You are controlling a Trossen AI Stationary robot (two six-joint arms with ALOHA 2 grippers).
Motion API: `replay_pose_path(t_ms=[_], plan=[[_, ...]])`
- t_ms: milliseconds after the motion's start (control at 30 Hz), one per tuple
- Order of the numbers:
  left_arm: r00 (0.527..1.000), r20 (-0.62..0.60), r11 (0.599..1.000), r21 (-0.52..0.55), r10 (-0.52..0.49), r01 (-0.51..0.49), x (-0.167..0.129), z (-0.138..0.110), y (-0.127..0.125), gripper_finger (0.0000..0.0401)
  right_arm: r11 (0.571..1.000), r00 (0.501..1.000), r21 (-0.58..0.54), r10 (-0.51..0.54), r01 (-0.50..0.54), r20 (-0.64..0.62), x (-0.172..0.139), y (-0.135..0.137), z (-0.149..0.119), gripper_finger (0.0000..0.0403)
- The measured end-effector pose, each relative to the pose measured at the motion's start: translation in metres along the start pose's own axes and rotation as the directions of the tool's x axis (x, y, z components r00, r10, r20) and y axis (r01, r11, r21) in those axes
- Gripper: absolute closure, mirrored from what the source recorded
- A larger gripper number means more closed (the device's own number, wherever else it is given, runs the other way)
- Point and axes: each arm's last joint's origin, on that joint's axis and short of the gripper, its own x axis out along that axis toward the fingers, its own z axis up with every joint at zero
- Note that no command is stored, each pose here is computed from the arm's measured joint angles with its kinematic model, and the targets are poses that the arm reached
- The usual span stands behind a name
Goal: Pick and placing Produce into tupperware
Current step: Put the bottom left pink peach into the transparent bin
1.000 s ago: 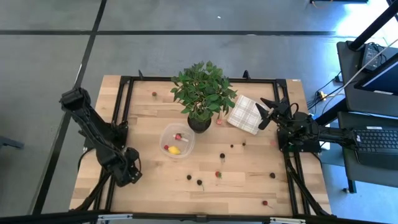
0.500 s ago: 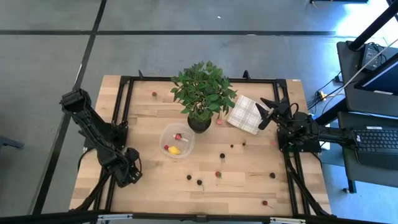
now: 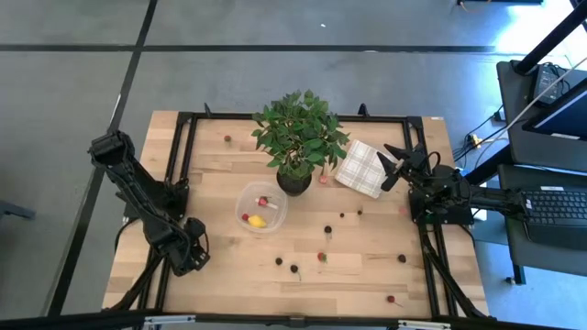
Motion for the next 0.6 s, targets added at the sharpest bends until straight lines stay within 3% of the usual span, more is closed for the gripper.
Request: replay_pose_path(t_ms=[300,600], plan=[[1.0,0.0,1.0,-0.002,-0.001,0.001,-0.0001,0.0,0.0,0.0193,1.0,1.0,0.0,0.0,0.0,0.0,0.0,0.0,0.0,0.0221],[1.0,0.0,1.0,-0.003,-0.001,0.001,-0.0001,0.0,0.0,0.0258,1.0,1.0,-0.003,0.0,0.0,0.0,0.0,0.0,0.0,0.0221]])
